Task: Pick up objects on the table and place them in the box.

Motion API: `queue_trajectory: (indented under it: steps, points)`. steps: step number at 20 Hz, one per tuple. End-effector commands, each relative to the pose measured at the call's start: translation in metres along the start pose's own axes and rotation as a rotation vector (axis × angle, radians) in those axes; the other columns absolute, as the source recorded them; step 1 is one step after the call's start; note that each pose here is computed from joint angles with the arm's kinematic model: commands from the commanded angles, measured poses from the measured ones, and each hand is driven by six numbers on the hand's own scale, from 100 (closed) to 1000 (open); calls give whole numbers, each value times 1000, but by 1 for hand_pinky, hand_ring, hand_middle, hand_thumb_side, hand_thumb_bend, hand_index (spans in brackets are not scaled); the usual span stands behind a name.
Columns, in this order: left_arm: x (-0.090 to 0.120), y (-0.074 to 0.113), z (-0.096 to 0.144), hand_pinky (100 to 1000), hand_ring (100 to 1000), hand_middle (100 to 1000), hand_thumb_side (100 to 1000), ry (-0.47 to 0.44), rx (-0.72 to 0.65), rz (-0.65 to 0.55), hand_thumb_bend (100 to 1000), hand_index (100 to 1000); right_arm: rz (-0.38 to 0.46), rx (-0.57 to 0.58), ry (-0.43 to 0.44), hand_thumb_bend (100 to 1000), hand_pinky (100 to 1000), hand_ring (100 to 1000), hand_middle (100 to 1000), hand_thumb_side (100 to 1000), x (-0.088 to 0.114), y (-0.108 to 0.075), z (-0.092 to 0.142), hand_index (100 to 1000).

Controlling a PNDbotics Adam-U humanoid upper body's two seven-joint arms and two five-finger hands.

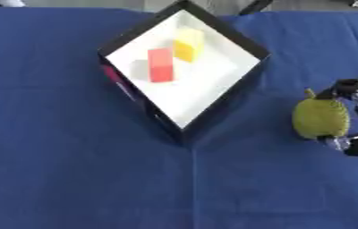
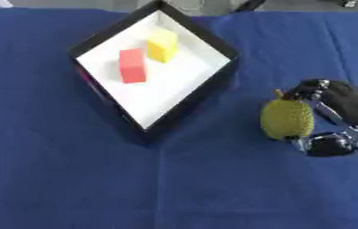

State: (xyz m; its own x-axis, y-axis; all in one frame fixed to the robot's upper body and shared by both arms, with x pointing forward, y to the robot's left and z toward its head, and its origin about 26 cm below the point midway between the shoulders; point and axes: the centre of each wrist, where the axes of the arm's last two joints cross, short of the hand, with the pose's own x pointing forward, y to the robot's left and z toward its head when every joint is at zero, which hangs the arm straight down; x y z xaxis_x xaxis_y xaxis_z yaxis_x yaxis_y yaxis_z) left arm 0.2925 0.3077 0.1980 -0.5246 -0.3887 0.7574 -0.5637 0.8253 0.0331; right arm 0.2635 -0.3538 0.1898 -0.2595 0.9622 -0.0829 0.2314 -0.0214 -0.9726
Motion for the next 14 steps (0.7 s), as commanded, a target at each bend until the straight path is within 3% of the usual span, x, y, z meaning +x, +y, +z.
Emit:
queue_trajectory:
  steps: [1, 2, 6, 13, 14]
  points:
    - [7, 2, -4, 752, 777, 772, 738, -29, 5, 8, 290, 879, 38, -59, -21, 412, 760, 691, 590, 100, 2, -7, -1, 723]
    - [7, 2, -3, 750, 774, 763, 746, -26, 5, 9, 281, 874, 39, -66, -26, 290, 711, 623, 508, 100, 3, -7, -2, 623]
    - [6, 3, -3, 749, 774, 760, 754, -21, 12, 8, 275, 876, 22, -122, -89, 225, 691, 598, 439, 100, 4, -10, -4, 531]
    - [5, 3, -3, 749, 773, 756, 754, -21, 11, 4, 276, 875, -20, -235, -162, 208, 689, 594, 433, 100, -1, -19, -7, 532]
    - [5, 3, -3, 749, 773, 756, 753, -21, 11, 2, 275, 875, -23, -254, -172, 157, 689, 594, 431, 100, -2, -23, -8, 531]
